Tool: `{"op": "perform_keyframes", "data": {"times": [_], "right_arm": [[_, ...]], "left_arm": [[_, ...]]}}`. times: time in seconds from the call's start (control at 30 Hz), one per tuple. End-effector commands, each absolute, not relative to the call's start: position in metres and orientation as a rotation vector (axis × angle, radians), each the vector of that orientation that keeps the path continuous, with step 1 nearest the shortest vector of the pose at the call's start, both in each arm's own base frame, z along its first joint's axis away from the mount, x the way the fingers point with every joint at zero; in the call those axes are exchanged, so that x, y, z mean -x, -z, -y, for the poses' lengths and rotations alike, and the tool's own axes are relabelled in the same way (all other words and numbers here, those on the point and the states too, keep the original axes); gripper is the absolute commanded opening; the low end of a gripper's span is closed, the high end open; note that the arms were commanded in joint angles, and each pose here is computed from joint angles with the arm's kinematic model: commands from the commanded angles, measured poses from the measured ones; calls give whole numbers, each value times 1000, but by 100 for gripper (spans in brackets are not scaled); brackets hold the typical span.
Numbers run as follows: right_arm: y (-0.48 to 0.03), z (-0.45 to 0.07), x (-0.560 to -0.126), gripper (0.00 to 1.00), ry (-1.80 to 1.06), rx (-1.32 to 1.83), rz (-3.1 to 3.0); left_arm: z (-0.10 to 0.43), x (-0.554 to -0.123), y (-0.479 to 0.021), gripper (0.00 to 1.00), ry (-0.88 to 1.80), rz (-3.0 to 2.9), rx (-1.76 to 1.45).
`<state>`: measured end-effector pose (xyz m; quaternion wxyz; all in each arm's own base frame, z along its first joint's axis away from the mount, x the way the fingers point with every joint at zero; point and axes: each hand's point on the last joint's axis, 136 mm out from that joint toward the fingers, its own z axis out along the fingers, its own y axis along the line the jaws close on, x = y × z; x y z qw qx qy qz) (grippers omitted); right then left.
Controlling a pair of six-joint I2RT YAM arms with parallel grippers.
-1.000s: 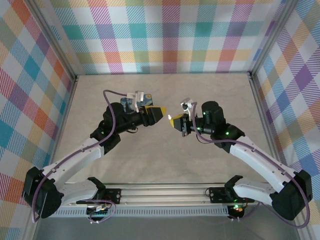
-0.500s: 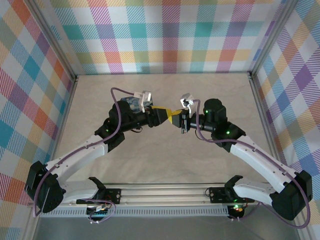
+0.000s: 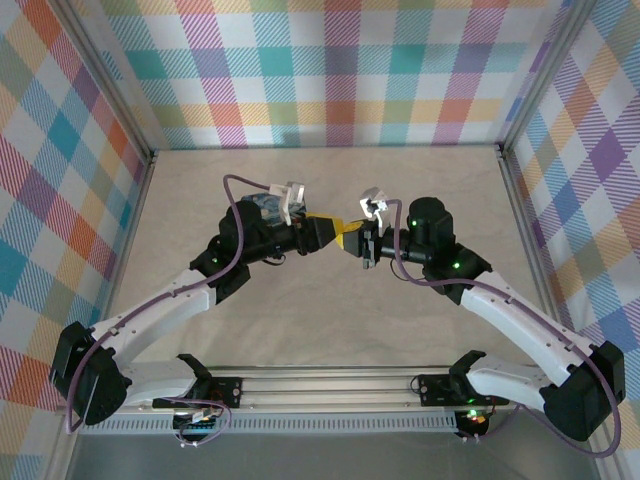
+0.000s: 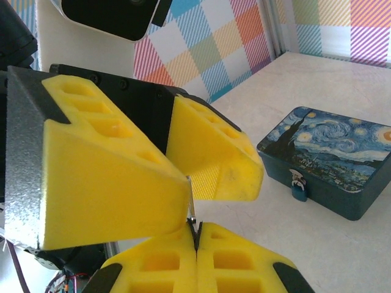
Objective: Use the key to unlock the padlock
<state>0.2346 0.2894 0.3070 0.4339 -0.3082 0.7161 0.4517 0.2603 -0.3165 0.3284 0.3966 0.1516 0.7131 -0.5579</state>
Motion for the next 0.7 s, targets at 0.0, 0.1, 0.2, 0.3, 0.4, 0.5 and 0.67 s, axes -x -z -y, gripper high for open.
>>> {"op": "perform_keyframes", "data": {"times": [0.0, 0.1, 0.2, 0.3, 0.4, 0.5, 0.67], "right_arm": [[-331, -289, -226, 0, -1163, 784, -1716], [-330, -288, -225, 0, -1168, 782, -1719], [-330, -288, -223, 0, -1173, 786, -1720], [-329, -288, -222, 0, -1171, 790, -1724], [-328, -287, -222, 0, -1168, 790, -1727], [-326, -287, -221, 0, -1167, 795, -1735], [-322, -286, -223, 0, -1161, 782, -1755]], "left_arm": [[320, -256, -342, 47, 1419, -1762, -406], [320, -256, -343, 43, 1418, -1760, -403], [320, -257, -342, 39, 1416, -1760, -399], [319, -257, -342, 36, 1414, -1759, -397], [319, -257, -342, 35, 1411, -1760, -395], [317, -257, -344, 33, 1410, -1755, -392], [316, -256, -343, 28, 1405, -1754, -388]]}}
